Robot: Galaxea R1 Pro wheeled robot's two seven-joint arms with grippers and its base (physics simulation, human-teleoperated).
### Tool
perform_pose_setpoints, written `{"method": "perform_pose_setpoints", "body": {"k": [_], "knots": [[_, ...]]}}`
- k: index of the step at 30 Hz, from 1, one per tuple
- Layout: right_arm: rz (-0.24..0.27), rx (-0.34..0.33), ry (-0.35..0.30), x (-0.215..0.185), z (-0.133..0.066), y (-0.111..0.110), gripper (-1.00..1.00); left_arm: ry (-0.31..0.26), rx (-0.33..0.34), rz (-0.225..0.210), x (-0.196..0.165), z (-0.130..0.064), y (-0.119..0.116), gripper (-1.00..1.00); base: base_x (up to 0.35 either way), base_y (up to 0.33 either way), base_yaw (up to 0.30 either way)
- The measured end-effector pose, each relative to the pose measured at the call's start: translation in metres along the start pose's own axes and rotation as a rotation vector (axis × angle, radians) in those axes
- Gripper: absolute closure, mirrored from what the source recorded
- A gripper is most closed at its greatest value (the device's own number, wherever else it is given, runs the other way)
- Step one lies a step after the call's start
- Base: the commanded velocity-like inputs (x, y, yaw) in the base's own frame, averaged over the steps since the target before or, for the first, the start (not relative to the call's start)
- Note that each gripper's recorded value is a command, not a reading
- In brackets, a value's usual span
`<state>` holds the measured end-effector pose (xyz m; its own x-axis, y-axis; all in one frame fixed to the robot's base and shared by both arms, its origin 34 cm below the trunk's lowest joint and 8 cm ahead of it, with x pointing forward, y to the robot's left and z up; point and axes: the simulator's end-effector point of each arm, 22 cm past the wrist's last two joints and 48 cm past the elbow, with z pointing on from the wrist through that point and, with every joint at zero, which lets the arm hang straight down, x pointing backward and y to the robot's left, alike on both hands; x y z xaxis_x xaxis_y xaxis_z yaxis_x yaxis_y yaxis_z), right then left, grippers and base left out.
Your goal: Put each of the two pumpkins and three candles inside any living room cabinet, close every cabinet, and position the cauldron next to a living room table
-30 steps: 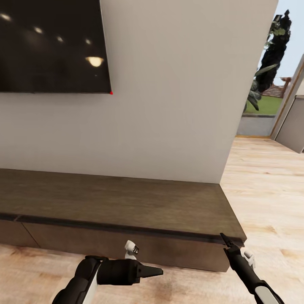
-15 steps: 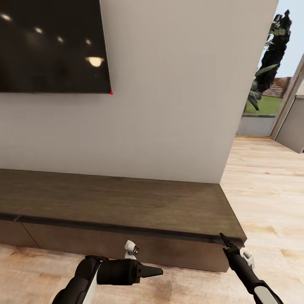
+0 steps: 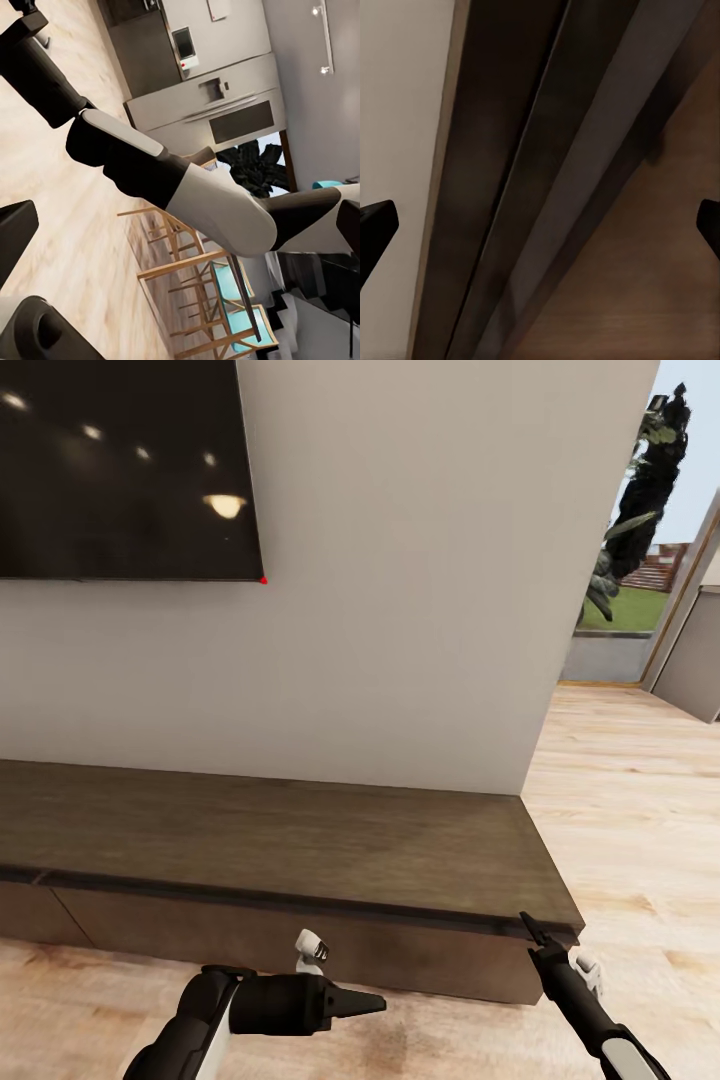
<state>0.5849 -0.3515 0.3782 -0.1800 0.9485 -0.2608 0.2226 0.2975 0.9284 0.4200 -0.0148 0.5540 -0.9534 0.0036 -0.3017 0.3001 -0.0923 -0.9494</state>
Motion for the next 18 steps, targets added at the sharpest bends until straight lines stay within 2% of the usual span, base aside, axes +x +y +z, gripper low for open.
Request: {"method": "perform_pose_setpoints", "body": {"k": [18], "knots": [[0.0, 0.012, 0.0, 0.0002, -0.0002, -0.0028, -1.0, -0.001, 0.0, 0.0, -0.0001, -0.0001, 0.0, -1.0, 0.0, 0.0, 0.0]]}}
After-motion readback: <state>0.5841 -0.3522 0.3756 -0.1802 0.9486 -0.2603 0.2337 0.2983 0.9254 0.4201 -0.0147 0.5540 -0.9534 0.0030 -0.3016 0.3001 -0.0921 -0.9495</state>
